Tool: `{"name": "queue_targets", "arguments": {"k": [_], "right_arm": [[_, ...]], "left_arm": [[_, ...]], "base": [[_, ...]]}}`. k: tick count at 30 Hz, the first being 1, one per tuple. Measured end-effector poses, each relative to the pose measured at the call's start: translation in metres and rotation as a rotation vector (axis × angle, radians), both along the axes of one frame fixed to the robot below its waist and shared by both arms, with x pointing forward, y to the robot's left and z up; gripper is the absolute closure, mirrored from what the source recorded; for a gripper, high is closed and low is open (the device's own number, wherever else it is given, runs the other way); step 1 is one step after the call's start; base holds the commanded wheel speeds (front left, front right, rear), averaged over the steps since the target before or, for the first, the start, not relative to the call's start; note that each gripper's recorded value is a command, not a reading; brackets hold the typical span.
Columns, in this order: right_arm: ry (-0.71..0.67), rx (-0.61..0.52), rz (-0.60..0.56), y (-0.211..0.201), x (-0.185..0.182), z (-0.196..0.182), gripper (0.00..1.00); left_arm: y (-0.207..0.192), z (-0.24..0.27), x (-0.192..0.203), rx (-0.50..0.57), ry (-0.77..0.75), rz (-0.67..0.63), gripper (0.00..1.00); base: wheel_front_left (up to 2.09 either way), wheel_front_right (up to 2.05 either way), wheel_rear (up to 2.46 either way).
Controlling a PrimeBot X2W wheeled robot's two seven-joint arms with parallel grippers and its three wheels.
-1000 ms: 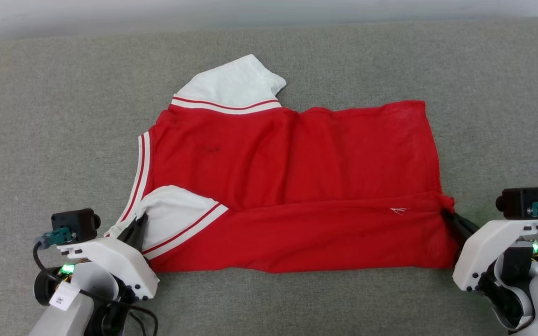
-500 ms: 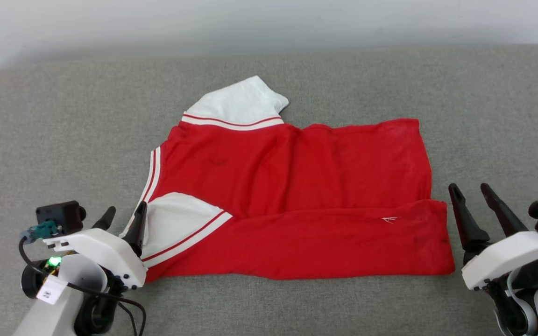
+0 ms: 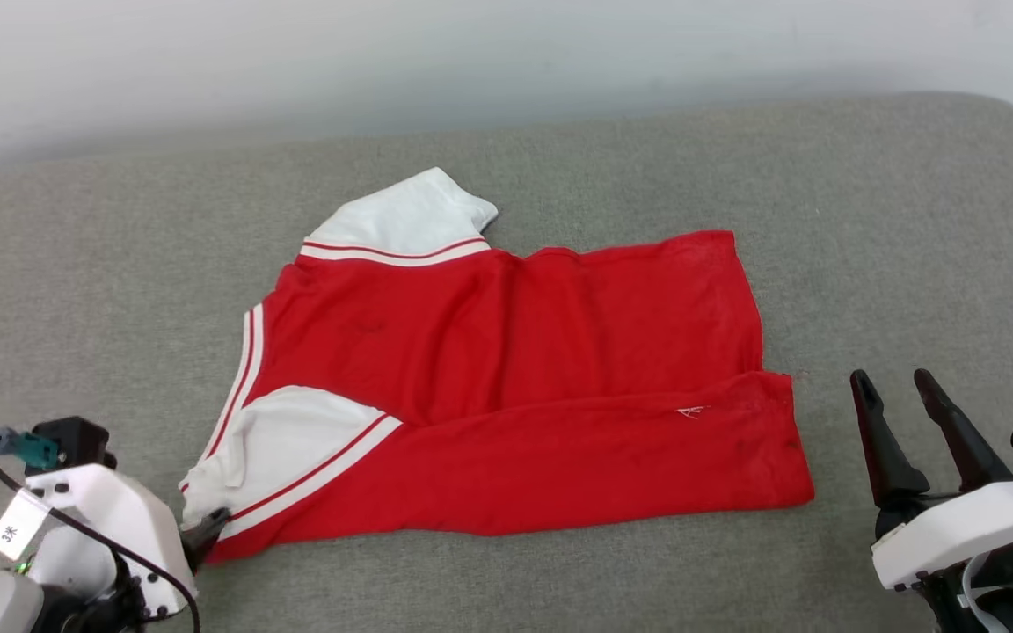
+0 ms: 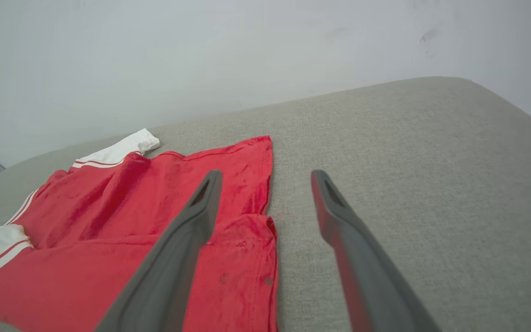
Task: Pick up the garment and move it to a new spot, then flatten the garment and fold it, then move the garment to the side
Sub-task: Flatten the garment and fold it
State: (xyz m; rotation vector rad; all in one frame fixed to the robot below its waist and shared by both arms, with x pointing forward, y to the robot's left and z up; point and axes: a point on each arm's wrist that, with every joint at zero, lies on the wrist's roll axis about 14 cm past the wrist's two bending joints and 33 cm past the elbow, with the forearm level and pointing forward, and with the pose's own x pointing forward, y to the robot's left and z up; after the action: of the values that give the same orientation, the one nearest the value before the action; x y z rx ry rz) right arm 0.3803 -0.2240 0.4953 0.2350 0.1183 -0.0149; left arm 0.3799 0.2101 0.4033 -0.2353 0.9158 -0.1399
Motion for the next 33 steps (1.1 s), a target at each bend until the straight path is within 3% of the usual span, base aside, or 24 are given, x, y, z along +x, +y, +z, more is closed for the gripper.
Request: {"name": "queue_targets", "arguments": {"k": [6,7,8,9,14,23,33], "right_arm": [[0.028,0.009,-0.028,-0.005,0.000,-0.010,0.00],[0.037,0.008,-0.034,-0.007,0.000,-0.012,0.00],[0.041,0.007,-0.038,-0.009,0.000,-0.014,0.00],[0.049,0.005,-0.045,-0.011,-0.001,-0.015,0.00],[0.074,0.029,-0.069,-0.020,-0.002,-0.016,0.00],[0.548,0.027,0.087,-0.004,-0.015,-0.076,0.00],[0.748,0.005,0.259,0.041,0.001,-0.116,0.00]], "left_arm": [[-0.007,-0.032,-0.009,-0.036,0.151,0.005,0.00],[-0.008,-0.035,-0.009,-0.043,0.165,0.004,0.10],[-0.010,-0.037,-0.009,-0.047,0.170,0.000,0.68],[-0.012,-0.038,-0.008,-0.056,0.180,-0.001,1.00],[-0.022,-0.036,-0.007,-0.080,0.154,-0.018,1.00],[-0.017,0.012,0.020,-0.009,-0.099,-0.051,1.00],[-0.028,0.019,0.031,0.007,-0.155,-0.091,1.00]], "base": [[0.00,0.00,0.00],[0.00,0.00,0.00],[0.00,0.00,0.00],[0.00,0.00,0.00],[0.00,0.00,0.00],[0.00,0.00,0.00],[0.00,0.00,0.00]]}}
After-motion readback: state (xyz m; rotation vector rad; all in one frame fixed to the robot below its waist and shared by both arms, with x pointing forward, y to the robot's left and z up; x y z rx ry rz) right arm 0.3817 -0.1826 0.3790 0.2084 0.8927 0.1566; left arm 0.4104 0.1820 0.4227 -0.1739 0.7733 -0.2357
